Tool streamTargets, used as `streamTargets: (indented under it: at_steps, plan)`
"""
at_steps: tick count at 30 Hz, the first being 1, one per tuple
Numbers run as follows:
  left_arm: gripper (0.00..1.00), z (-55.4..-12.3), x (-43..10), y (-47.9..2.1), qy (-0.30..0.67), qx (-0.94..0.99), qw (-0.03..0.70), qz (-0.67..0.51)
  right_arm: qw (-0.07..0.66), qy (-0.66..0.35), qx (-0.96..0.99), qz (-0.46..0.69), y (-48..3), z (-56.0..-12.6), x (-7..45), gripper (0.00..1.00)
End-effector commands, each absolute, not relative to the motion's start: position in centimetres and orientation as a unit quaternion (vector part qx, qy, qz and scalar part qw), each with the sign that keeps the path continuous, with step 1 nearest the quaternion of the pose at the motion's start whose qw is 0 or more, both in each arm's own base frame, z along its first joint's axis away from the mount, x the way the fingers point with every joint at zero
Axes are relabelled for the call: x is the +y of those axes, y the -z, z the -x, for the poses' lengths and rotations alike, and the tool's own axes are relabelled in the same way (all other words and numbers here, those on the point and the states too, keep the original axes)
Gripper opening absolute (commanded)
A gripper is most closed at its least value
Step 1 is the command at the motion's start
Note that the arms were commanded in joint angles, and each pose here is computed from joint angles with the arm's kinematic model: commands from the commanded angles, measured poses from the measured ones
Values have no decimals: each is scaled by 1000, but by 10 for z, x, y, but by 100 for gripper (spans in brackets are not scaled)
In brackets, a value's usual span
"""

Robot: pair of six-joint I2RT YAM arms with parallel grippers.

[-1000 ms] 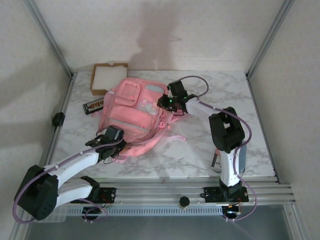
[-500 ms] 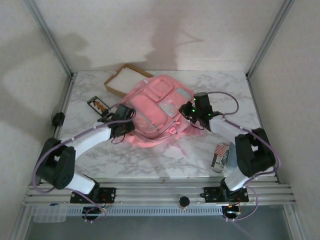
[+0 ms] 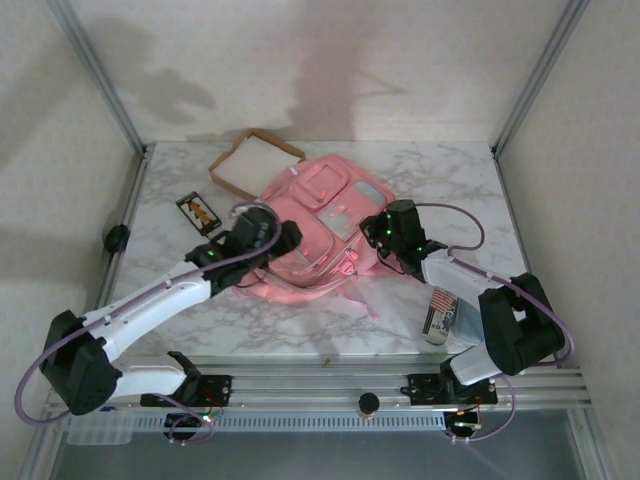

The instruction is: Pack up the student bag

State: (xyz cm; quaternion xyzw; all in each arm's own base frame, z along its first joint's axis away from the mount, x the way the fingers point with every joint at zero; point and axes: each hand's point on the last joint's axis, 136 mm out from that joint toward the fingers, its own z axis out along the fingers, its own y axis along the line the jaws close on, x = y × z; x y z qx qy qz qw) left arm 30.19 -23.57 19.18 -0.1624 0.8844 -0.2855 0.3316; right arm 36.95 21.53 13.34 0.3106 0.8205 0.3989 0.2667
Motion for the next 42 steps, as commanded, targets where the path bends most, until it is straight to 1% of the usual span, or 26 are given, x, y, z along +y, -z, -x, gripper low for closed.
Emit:
streamTargets:
  at_steps: [1, 4, 8, 11, 17, 20, 22, 23, 26, 31, 35, 37, 42]
  plan:
    - [62, -277, -289, -190, 352, 873, 284, 182, 275, -467, 784, -304, -171, -370, 233, 0]
    - [61, -268, -326, -182, 377, 872, 266, 161, 262, -475, 785, -298, -170, -367, 238, 0]
    - [60, -266, -363, -176, 362, 878, 293, 114, 254, -488, 781, -298, -177, -361, 241, 0]
    - [57, -266, -382, -166, 362, 880, 295, 91, 244, -500, 774, -302, -181, -356, 243, 0]
    - [51, -286, -378, -150, 268, 905, 319, 88, 233, -505, 776, -299, -182, -353, 246, 0]
    - [48, -293, -376, -142, 243, 911, 316, 102, 231, -505, 776, -301, -181, -353, 246, 0]
    - [43, -296, -369, -136, 219, 918, 309, 120, 225, -509, 773, -305, -180, -353, 247, 0]
    - [42, -296, -365, -135, 207, 919, 311, 122, 222, -513, 771, -304, -181, -353, 248, 0]
    - [41, -297, -363, -138, 202, 919, 317, 122, 212, -523, 767, -305, -183, -353, 252, 0]
    - [39, -298, -347, -135, 157, 925, 321, 132, 204, -533, 763, -304, -187, -356, 258, 0]
    - [39, -304, -342, -128, 150, 929, 308, 140, 209, -538, 760, -300, -194, -357, 259, 0]
    - [39, -308, -335, -133, 131, 926, 322, 148, 209, -536, 761, -300, -194, -358, 258, 0]
    - [43, -312, -337, -133, 138, 924, 322, 155, 208, -538, 760, -299, -193, -358, 259, 0]
